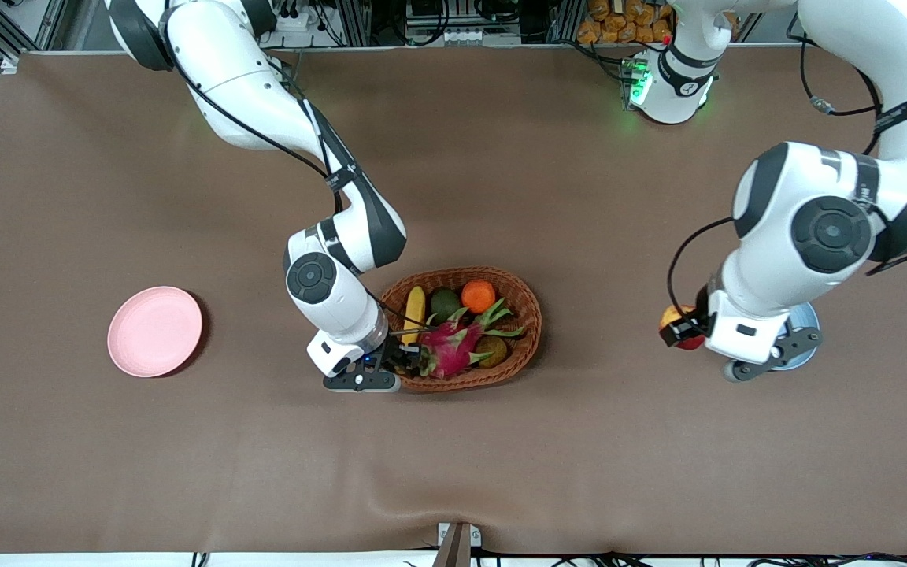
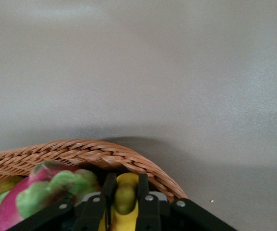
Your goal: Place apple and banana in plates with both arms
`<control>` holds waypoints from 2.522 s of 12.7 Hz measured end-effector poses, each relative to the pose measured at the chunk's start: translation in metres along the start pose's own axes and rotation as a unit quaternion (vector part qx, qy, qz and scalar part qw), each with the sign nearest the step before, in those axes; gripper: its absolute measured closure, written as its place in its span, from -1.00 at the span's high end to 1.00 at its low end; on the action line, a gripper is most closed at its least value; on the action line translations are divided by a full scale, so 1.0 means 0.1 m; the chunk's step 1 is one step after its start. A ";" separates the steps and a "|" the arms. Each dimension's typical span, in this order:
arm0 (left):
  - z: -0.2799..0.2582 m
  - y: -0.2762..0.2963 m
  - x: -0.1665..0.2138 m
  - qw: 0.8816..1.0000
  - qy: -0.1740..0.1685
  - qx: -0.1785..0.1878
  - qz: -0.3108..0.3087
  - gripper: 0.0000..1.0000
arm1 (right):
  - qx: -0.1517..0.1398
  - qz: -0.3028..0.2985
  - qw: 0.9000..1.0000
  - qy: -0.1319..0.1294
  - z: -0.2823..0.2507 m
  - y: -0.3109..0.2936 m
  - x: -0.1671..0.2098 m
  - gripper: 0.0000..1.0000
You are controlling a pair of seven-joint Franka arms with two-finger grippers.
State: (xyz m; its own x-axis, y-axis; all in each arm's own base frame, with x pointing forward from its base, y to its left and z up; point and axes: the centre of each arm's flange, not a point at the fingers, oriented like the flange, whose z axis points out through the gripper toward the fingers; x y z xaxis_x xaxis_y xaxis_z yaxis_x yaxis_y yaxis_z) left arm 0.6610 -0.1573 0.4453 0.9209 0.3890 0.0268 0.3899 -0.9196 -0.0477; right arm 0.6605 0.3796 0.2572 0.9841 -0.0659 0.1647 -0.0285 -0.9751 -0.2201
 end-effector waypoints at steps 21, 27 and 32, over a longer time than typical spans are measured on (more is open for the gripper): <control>1.21 -2.04 0.84 0.993 -0.112 0.020 -0.021 0.44 | -0.023 -0.099 0.989 -0.111 -1.20 2.39 0.99 -0.61; 1.72 -2.54 0.98 0.990 -0.137 0.010 -0.036 0.44 | -0.001 -0.220 0.968 -0.123 -1.34 3.91 1.04 -0.61; 1.99 -2.53 0.98 0.988 -0.151 0.007 -0.034 0.44 | 0.029 -0.285 0.946 -0.152 -1.20 4.67 0.79 -0.47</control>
State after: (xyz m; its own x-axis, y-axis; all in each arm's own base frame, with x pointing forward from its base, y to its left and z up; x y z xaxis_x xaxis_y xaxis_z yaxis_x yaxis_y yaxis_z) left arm 0.6533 0.1244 0.2610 0.8514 0.4504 -0.2688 0.4490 -0.8908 -0.0701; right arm 0.7040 -0.1067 0.2830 0.8424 0.5388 -0.0099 0.5221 -0.8207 -0.2321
